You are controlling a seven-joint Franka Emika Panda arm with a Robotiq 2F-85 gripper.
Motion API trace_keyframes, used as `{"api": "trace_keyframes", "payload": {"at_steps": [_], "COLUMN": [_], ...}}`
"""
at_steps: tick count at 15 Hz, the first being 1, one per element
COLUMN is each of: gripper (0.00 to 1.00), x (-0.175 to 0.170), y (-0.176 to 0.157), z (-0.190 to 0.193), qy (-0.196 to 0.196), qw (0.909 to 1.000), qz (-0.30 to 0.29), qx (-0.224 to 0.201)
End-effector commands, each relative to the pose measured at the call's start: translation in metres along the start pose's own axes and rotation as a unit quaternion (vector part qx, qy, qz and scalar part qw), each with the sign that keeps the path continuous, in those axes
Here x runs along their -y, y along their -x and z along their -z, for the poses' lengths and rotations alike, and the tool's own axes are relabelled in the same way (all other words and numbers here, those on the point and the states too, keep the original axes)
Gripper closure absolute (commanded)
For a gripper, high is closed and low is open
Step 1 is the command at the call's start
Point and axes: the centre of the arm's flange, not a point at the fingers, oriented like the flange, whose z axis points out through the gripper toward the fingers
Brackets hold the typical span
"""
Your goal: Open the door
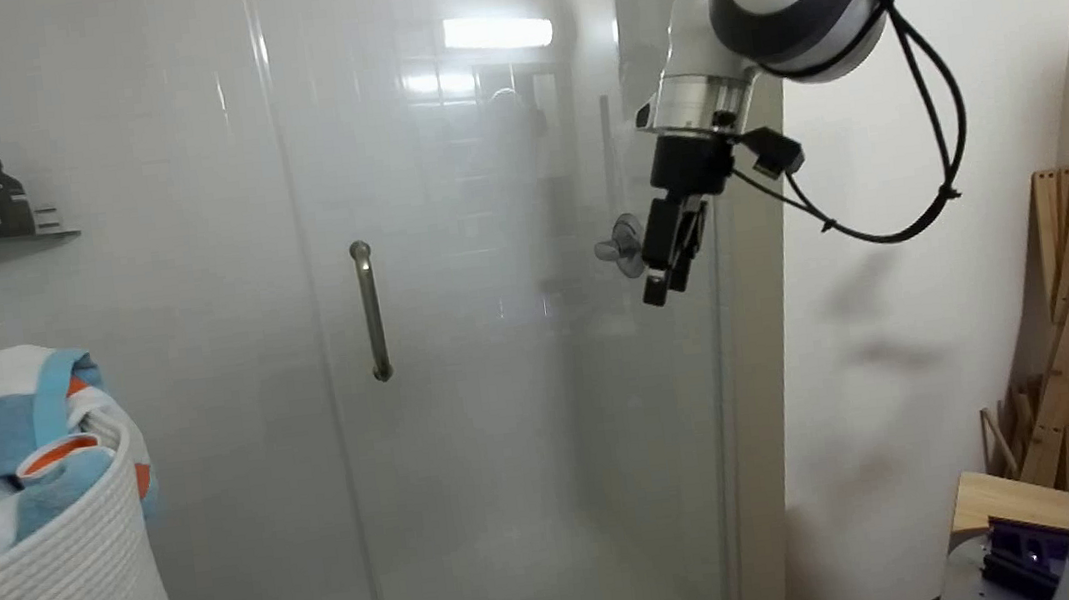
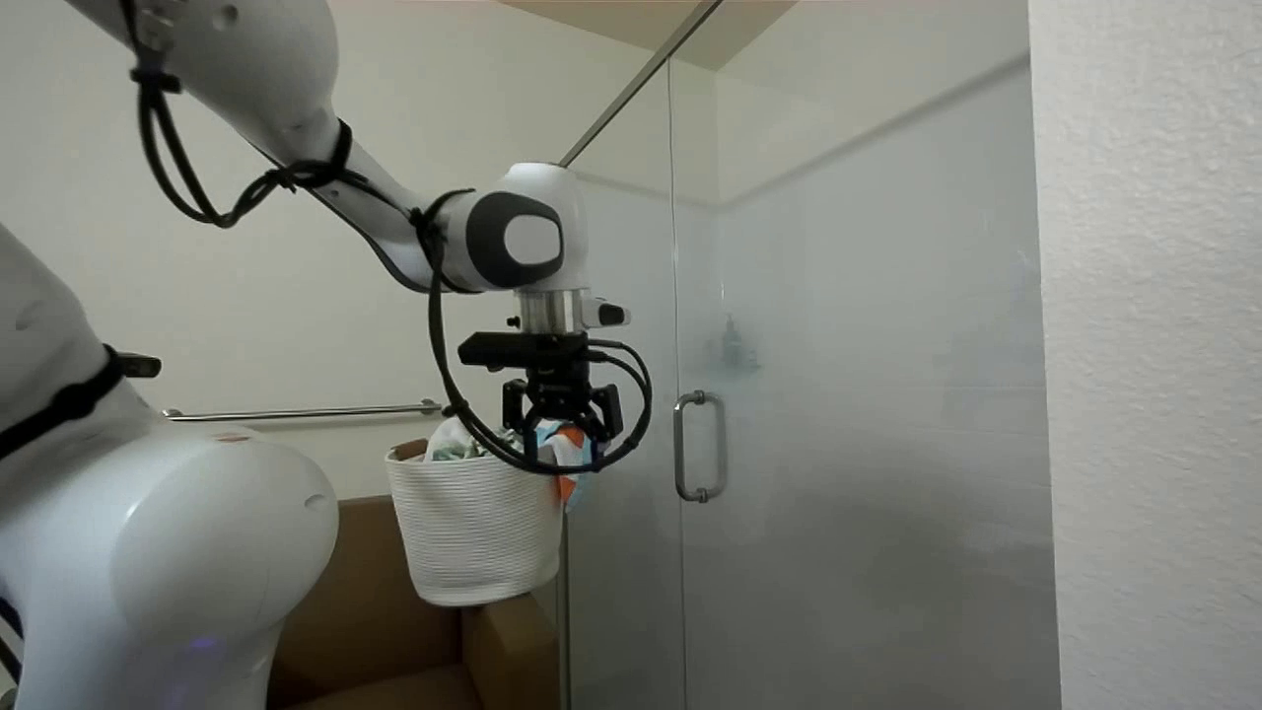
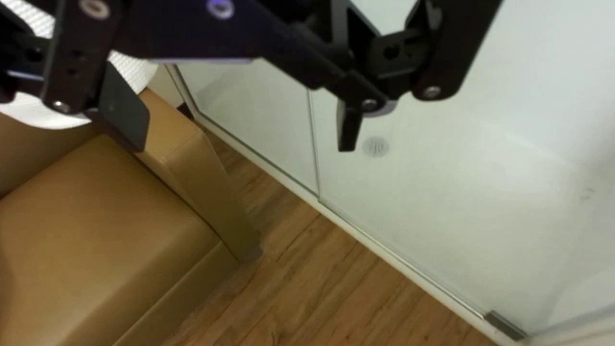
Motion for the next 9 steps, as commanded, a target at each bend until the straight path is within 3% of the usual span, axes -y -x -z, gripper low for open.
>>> {"api": "trace_keyframes", "payload": {"at_steps": [1,3,8,9], "gripper": [0.0,0.0,0.0,0.0], "x": [-0.015,-0.027,-0.034,-0.024], "y": [-0.068,-0.103,-0.177,-0.134], "z": [-0.043,-0.062,-0.095,-0.08], "qy": [-0.024,-0.022,-0.04,-0.027], "qw": [0.9977,0.9947,0.9924,0.9933], "qz": [0.005,0.001,0.01,-0.007], "qx": [-0.063,-0.1,-0.116,-0.112]}}
